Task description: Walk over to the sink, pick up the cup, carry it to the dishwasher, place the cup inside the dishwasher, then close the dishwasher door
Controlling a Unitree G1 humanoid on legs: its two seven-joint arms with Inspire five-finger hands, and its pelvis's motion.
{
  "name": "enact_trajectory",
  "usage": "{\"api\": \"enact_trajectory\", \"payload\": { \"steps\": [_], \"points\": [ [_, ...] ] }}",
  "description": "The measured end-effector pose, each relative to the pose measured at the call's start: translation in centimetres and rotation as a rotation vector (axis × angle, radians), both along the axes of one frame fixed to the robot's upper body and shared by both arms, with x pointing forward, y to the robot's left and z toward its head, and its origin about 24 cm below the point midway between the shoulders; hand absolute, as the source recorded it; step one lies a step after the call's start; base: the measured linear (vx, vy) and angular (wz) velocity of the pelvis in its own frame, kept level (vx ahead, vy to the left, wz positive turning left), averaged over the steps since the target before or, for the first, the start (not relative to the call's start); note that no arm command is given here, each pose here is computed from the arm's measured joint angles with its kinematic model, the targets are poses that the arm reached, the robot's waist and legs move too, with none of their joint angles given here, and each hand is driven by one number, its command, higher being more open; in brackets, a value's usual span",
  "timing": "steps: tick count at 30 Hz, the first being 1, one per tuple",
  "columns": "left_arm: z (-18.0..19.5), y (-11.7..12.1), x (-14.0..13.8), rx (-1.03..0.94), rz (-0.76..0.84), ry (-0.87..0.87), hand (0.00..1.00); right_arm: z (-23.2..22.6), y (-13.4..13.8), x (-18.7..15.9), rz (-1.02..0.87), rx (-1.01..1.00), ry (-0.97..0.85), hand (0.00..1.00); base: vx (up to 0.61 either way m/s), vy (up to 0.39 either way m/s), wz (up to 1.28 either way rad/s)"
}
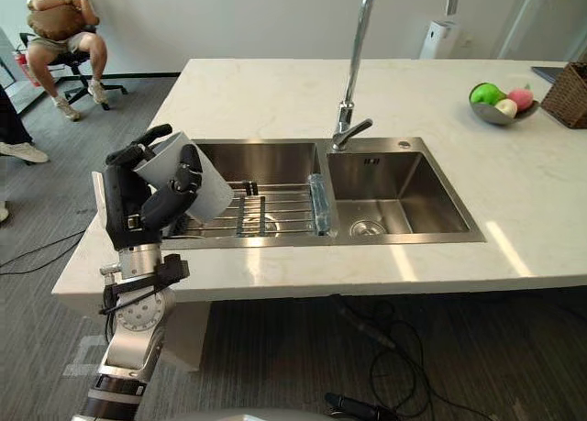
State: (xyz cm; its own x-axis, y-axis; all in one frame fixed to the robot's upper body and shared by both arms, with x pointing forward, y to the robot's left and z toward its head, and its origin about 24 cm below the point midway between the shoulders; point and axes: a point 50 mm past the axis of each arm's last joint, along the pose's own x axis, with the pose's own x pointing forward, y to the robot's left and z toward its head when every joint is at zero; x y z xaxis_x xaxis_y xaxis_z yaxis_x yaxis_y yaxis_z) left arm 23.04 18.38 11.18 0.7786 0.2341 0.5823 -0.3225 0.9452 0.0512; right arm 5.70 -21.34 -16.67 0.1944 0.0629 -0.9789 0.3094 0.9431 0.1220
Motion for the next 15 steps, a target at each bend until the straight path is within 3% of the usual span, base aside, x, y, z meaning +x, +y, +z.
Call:
{"api": "enact_trajectory", "payload": {
  "steps": [8,15],
  "points": [
    [-0.8,1.1,-3.5,-0.006,0.099,0.066,0.0,0.0,-0.5,-0.3,0.177,0.032,0.006,1.0,-0.06,-0.045,0.61],
    [-0.9,1.1,-4.5,-0.051,0.118,0.062,0.0,0.0,-1.5,-0.6,0.236,0.021,0.066,1.0,-0.04,-0.013,1.77]
  ]
}}
